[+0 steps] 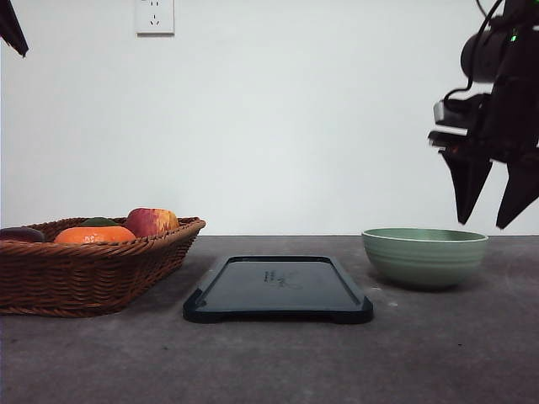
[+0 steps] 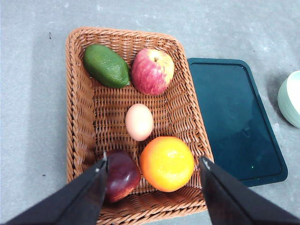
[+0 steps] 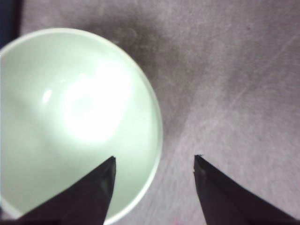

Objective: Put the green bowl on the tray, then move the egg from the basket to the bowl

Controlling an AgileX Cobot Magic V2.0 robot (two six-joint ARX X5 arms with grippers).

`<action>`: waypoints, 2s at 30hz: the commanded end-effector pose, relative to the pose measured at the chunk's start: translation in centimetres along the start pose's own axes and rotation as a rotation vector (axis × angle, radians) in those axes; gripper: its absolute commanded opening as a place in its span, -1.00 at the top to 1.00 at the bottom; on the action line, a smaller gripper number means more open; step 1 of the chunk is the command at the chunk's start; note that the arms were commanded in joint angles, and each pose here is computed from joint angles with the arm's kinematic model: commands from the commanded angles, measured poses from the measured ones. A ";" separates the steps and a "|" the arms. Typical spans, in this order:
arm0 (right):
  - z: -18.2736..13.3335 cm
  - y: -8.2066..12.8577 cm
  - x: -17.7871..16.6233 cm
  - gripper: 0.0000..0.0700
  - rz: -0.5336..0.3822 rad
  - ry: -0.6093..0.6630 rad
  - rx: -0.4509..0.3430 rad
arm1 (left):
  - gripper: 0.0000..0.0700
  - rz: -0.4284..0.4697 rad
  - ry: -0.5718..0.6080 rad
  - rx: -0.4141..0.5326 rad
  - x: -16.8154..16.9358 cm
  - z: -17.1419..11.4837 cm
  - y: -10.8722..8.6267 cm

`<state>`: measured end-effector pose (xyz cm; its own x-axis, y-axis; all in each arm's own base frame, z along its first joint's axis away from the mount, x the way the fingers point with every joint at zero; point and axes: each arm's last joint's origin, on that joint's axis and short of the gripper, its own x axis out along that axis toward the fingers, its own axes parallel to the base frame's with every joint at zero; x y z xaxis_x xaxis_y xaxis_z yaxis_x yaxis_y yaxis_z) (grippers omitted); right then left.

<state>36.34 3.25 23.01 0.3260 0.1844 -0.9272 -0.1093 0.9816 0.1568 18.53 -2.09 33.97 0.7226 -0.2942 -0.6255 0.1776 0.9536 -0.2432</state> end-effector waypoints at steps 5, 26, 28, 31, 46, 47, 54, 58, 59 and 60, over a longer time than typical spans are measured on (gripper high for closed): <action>0.7 -0.3 1.9 0.10 -0.003 0.016 -0.008 | -0.10 -0.008 -0.024 0.020 -0.3 0.6 -0.2; 2.6 2.0 -2.4 1.00 0.015 0.081 -0.065 | -0.10 -0.007 -0.023 0.021 -0.3 0.6 -0.2; 3.1 3.3 -3.5 1.00 0.045 0.065 -0.091 | -0.10 -0.008 -0.023 0.021 -0.3 0.6 -0.2; 3.8 5.4 -4.8 1.00 0.134 0.026 -0.130 | -0.10 -0.008 -0.024 0.021 -0.3 0.6 -0.2; 5.9 13.7 -2.6 1.00 0.241 -0.008 -0.232 | -0.10 -0.008 -0.025 0.021 -0.3 0.6 -0.2; 5.9 14.0 -2.1 1.00 0.240 -0.001 -0.238 | -0.10 -0.008 -0.025 0.021 -0.3 0.6 -0.2; 5.8 15.3 1.8 1.00 0.210 0.051 -0.260 | -0.10 -0.008 -0.025 0.021 -0.3 0.6 -0.2; 5.7 15.4 3.5 1.00 0.185 0.082 -0.262 | -0.10 -0.008 -0.025 0.021 -0.3 0.6 -0.2; 5.6 15.5 4.0 1.00 0.179 0.092 -0.263 | -0.10 -0.008 -0.025 0.021 -0.3 0.6 -0.2; 5.6 15.5 4.3 1.00 0.177 0.100 -0.263 | -0.10 -0.008 -0.025 0.021 -0.3 0.6 -0.2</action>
<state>40.85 18.92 23.77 0.1878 0.3314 -0.9246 -0.4014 0.8851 0.2357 18.53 -2.09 33.96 0.7225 -0.2942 -0.6257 0.1776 0.9536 -0.2433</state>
